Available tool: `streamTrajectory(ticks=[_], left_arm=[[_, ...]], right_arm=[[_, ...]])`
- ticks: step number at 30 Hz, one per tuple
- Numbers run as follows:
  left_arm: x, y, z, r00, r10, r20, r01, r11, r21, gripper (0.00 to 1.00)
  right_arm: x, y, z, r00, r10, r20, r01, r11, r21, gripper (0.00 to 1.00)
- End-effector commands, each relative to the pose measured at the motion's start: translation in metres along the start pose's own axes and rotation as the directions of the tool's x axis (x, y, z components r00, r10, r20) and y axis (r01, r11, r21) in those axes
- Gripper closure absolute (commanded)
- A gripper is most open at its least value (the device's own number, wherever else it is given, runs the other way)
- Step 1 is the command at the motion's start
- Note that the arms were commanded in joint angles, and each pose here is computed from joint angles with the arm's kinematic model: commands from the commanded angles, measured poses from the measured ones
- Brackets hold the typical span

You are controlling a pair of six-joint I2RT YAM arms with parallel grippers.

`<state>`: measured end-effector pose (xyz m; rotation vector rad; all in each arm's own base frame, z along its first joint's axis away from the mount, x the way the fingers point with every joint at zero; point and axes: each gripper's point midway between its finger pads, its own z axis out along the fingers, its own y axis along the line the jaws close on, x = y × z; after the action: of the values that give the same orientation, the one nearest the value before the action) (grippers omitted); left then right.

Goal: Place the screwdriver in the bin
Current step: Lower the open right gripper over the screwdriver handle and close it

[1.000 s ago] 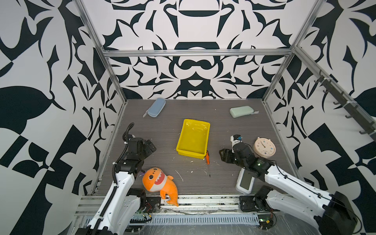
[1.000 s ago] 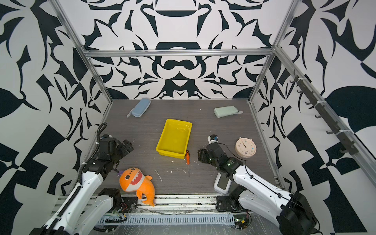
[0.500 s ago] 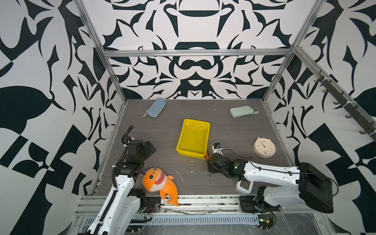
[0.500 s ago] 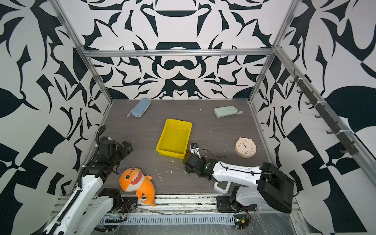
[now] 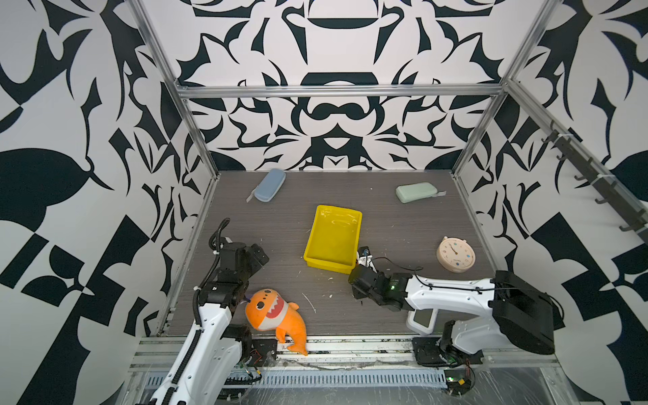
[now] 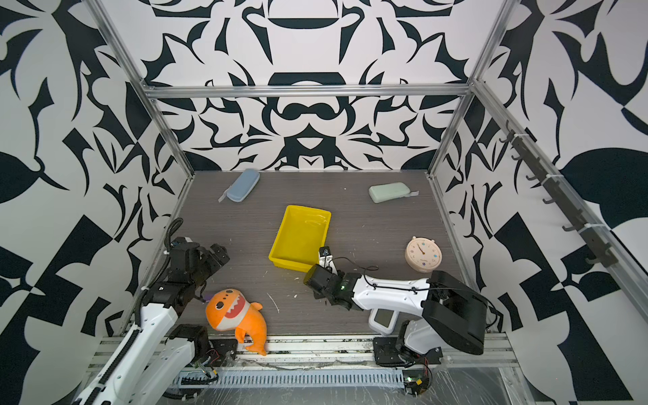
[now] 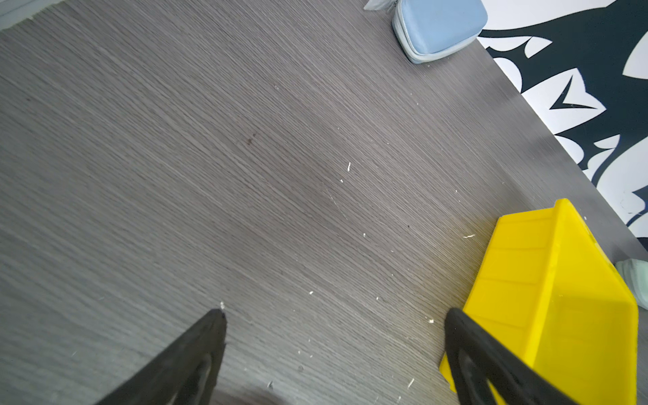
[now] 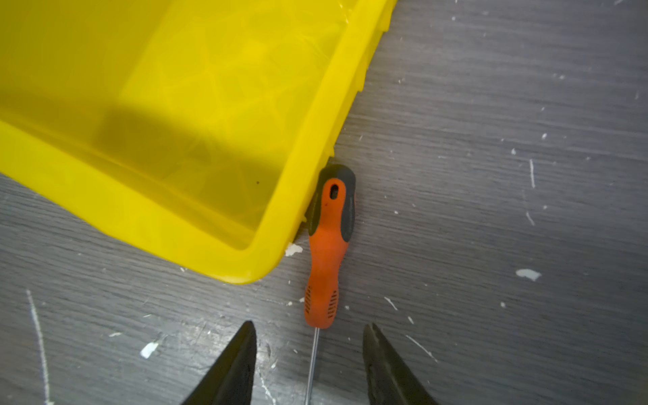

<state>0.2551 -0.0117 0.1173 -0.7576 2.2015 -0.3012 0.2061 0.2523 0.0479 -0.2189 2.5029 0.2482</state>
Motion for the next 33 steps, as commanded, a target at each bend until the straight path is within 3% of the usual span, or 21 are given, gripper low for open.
streamTrajectory(ticks=[1,3,12,19,28,33], left_arm=[[0.006,0.003,0.004,1.0,-0.013,-0.018,0.013,1.0,-0.007,0.0],[0.006,0.002,0.005,1.0,-0.011,-0.023,0.011,1.0,-0.004,0.0],[0.004,0.006,0.001,1.0,-0.019,-0.009,0.019,1.0,-0.023,0.0],[0.003,0.006,-0.004,0.999,-0.034,0.028,0.034,0.999,0.009,0.0],[0.003,0.005,0.001,1.0,-0.028,0.012,0.028,1.0,0.001,0.0],[0.003,0.003,0.003,1.0,-0.02,-0.004,0.02,1.0,-0.005,0.0]], right_arm=[[-0.005,0.011,0.006,0.999,0.038,0.022,-0.038,0.999,-0.023,0.51],[-0.002,0.007,0.007,0.999,0.034,0.01,-0.034,0.999,0.011,0.58],[0.007,-0.021,0.004,0.998,0.027,0.062,-0.033,0.994,0.105,0.69],[0.006,-0.012,0.009,0.998,-0.042,0.039,0.038,0.994,0.104,0.67],[-0.003,-0.004,-0.007,0.997,0.041,0.063,-0.043,0.999,0.024,0.66],[0.0,0.002,-0.007,0.998,0.035,0.06,-0.033,0.999,-0.024,0.62]])
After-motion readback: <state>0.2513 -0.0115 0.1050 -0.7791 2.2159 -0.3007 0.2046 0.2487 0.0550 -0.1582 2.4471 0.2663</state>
